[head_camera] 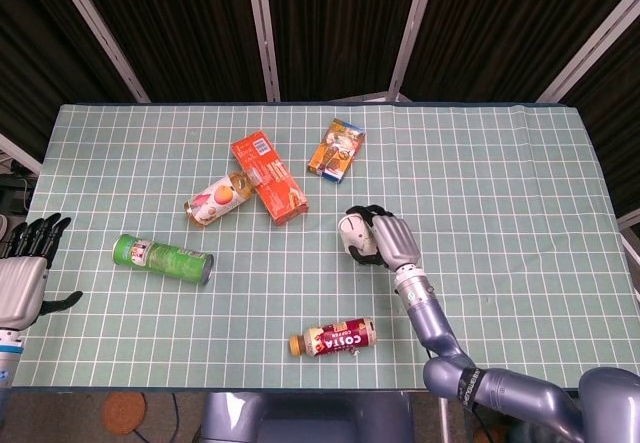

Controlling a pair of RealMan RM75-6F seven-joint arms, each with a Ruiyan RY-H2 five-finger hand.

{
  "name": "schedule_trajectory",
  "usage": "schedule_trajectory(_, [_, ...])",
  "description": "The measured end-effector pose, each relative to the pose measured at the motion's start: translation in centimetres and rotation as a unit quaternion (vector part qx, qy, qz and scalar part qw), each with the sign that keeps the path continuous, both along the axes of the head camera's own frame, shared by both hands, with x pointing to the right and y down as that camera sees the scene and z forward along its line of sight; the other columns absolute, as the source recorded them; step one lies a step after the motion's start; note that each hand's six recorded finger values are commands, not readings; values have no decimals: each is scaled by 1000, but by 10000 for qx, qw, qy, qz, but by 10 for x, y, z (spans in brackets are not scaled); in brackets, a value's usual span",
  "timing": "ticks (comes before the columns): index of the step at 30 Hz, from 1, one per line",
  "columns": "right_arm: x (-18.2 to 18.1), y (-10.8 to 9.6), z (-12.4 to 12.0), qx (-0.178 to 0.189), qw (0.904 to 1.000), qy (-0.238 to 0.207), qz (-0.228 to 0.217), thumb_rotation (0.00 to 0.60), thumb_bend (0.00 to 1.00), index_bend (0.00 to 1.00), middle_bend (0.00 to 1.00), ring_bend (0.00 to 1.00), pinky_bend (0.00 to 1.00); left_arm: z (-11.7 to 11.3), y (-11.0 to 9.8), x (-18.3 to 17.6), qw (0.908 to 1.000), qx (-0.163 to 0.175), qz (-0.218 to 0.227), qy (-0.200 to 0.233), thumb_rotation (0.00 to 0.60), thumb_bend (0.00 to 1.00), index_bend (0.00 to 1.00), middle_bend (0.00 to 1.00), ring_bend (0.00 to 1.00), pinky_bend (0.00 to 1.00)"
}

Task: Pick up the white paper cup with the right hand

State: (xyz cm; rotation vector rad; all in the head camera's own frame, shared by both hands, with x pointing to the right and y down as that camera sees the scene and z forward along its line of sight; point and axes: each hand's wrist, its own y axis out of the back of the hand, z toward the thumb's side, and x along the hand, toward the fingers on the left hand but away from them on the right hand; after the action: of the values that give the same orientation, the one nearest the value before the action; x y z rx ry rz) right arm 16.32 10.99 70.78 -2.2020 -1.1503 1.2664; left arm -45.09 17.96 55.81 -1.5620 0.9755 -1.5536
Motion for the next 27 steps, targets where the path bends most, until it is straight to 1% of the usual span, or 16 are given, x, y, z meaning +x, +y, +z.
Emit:
schedule_trajectory(10, [1,9,17,-181,9998,68,-52,600,295,271,360,141,212,0,0,0,10000,-8,-21,18,600,0,0,0,0,0])
schedule_trajectory(14, [1,10,21,-185,9998,77,-61,600,295,270,331,126,208,0,-1,-1,10000,-1,-37,24,600,0,0,0,0,0])
schedule_trajectory(16, [1,10,23,-189,9998,72,-46,600,296,246,298,110,200,-1,-1,-2,10000,1,-42,27,600,0,0,0,0,0])
schedule_trajectory(19, [3,12,24,-217,9997,54,-46,600,295,137,206,68,178,0,-1,-2,10000,-8,-45,23,600,0,0,0,0,0])
schedule_trajectory(21, [3,15,24,-268,9996,16,-80,600,295,54,129,22,136,0,-1,-2,10000,-15,-47,26,600,0,0,0,0,0])
schedule_trajectory(22, [3,17,23,-290,9995,2,-114,600,294,33,106,11,118,0,-2,-2,10000,-21,-45,29,600,0,0,0,0,0])
schedule_trajectory(25, [4,23,20,-331,9991,-28,-262,600,279,0,17,0,39,0,-1,-1,10000,-25,-31,41,600,0,0,0,0,0])
schedule_trajectory(27, [6,27,18,-349,9988,-51,-333,600,274,0,0,0,7,0,-1,0,10000,-22,-20,43,600,0,0,0,0,0])
